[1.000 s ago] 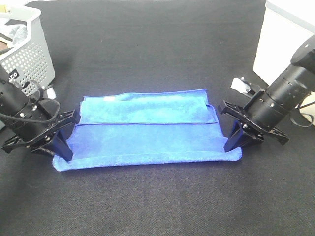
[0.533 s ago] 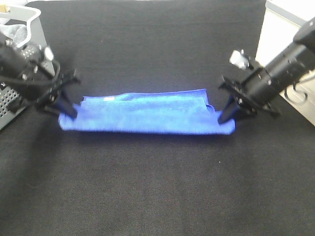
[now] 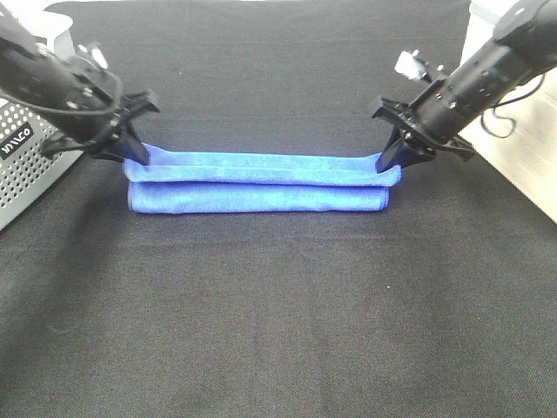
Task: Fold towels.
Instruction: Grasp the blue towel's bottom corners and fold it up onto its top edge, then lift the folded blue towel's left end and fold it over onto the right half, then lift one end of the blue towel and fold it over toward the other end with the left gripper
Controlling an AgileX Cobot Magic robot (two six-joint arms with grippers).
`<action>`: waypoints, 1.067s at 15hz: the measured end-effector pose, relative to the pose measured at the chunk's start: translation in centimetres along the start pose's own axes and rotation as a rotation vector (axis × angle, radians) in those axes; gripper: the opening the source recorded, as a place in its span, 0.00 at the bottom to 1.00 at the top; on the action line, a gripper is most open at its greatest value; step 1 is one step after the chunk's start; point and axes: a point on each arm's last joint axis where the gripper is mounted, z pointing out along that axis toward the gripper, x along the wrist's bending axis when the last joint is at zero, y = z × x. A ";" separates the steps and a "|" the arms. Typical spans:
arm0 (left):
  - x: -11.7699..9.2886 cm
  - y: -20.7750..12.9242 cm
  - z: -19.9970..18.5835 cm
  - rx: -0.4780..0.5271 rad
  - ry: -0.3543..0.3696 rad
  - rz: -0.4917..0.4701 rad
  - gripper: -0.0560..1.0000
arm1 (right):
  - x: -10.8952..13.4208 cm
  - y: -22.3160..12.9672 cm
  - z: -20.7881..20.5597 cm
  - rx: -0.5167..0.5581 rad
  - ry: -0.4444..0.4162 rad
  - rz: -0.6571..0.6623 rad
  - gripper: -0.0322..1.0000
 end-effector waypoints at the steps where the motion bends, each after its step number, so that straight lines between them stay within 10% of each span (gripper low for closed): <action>1: 0.3 0.2 0.8 0.008 0.002 -0.003 0.06 | -0.3 0.2 0.5 0.003 -0.002 0.005 0.03; 6: 0.7 0.3 2.5 0.027 -0.003 -0.022 0.11 | -1.1 0.1 1.9 0.026 -0.014 0.015 0.21; 9: 0.6 0.4 2.5 0.024 -0.006 -0.024 0.50 | -1.2 0.1 2.0 0.031 -0.014 0.016 0.56; 11: 0.4 0.5 2.1 0.016 -0.007 -0.019 0.71 | -1.1 0.0 1.9 0.044 -0.011 0.023 0.62; 16: 1.1 0.6 1.1 0.027 0.083 -0.019 0.76 | -0.8 0.1 0.3 0.033 -0.069 0.028 0.63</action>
